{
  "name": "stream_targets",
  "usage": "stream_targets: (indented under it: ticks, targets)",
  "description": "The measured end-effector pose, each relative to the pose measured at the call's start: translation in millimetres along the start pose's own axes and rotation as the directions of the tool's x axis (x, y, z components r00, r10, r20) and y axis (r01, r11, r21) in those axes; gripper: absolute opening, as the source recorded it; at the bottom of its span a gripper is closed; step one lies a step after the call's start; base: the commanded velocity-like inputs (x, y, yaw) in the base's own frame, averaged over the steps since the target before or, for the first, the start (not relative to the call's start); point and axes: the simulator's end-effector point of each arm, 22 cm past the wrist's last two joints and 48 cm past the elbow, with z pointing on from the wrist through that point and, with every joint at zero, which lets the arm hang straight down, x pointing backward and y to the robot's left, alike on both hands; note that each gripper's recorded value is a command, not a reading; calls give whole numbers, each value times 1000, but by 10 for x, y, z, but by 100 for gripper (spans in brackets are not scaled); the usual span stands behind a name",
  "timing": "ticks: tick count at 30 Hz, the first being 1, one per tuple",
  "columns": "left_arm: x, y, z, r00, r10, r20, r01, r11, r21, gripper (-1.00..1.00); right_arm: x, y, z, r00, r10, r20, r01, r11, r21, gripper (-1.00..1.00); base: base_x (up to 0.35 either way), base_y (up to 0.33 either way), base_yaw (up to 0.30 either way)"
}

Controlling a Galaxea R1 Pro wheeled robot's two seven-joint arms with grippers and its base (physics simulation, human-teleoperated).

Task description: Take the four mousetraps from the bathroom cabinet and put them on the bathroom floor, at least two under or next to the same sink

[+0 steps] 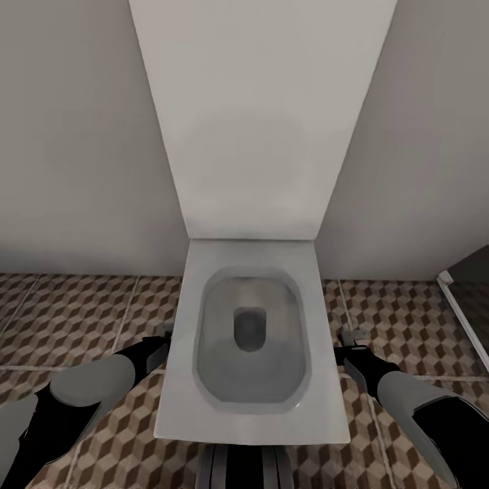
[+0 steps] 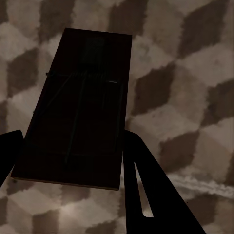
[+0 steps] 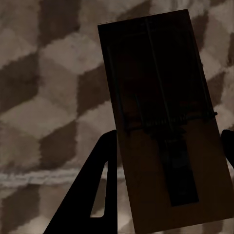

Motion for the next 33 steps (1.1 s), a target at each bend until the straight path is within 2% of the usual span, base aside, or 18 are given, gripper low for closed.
stream_targets:
  ticks: [16,33]
  targets:
    - [146,-29,100,1000,6,-28,-6,1000,3,-100,122,37,87,1000,-7,-23,7,1000,1,-100,0,0,0]
    - [174,-41,111,999,9,-33,-9,1000,4,-100,113,30,94,1000,-10,-19,10,1000,7,-100,0,0,0]
